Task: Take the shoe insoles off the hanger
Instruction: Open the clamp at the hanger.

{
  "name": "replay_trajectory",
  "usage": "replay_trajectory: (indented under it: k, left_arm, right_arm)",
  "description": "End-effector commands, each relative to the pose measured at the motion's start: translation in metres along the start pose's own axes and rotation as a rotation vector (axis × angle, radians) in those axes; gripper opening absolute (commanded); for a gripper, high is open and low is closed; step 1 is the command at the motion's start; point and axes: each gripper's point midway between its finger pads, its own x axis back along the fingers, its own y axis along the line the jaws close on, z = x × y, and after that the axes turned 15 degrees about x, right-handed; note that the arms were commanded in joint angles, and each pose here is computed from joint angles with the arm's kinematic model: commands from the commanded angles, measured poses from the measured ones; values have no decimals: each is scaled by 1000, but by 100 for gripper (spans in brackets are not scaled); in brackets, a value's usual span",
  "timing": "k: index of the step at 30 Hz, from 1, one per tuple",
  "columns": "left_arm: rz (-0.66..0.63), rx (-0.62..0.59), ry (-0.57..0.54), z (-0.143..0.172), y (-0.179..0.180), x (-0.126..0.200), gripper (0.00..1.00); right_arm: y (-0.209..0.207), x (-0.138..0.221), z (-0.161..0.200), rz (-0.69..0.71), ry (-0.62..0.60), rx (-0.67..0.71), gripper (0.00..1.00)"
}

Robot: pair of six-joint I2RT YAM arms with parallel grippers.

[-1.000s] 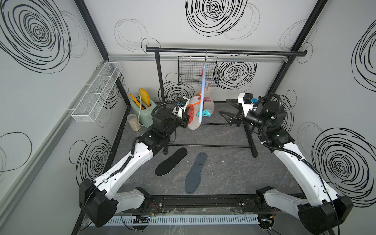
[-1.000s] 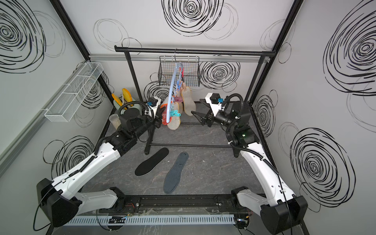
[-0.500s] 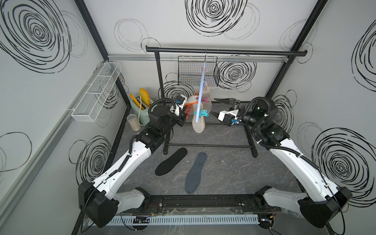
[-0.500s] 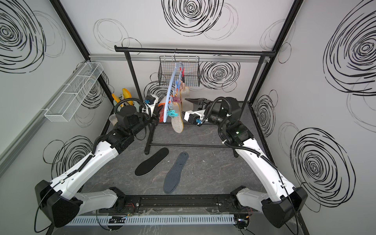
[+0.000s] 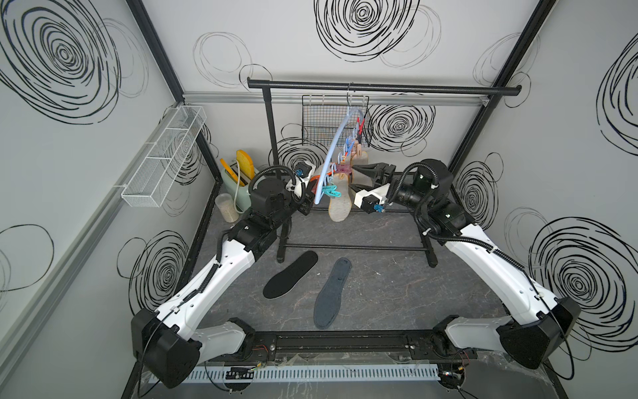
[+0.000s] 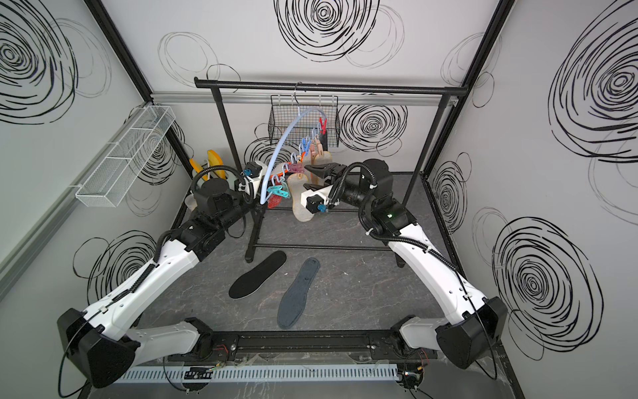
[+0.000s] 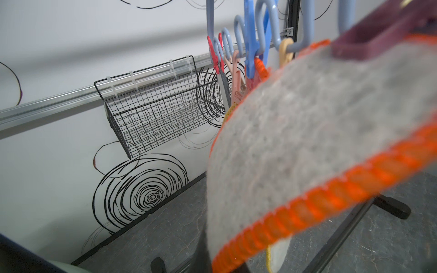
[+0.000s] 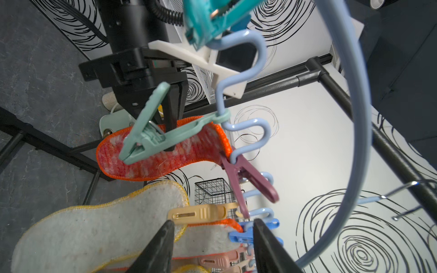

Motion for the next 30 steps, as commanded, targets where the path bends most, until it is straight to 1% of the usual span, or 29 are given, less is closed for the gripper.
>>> replay_trajectory:
  k: [1,5,10,13,16,19,23,30]
  left_arm:
    - [13,-21,-87,-32,0,12,0]
    - [16,-17,-99,-36,3,14,0]
    - [16,-16,-107,-40,6,18,0]
    - [13,-20,-112,-43,7,20,0]
    - [14,-22,-114,-43,7,22,0]
    - [18,-26,-112,-43,7,24,0]
    - [22,-22,-114,-43,7,25,0]
    - [26,-13,-116,-44,10,27,0]
  right_arm:
    - [-28,11,-2,61,10,56,56]
    - [-34,13,-6,71,-20,77,56]
    - [-41,7,-14,79,-67,104,55]
    - [-41,0,-22,65,-102,132,55]
    - [-39,-10,-24,51,-108,146,55]
    - [-32,-19,-29,24,-129,170,53]
    - [-20,-30,-29,-24,-95,203,51]
    - [-17,-24,-35,-40,-113,182,54]
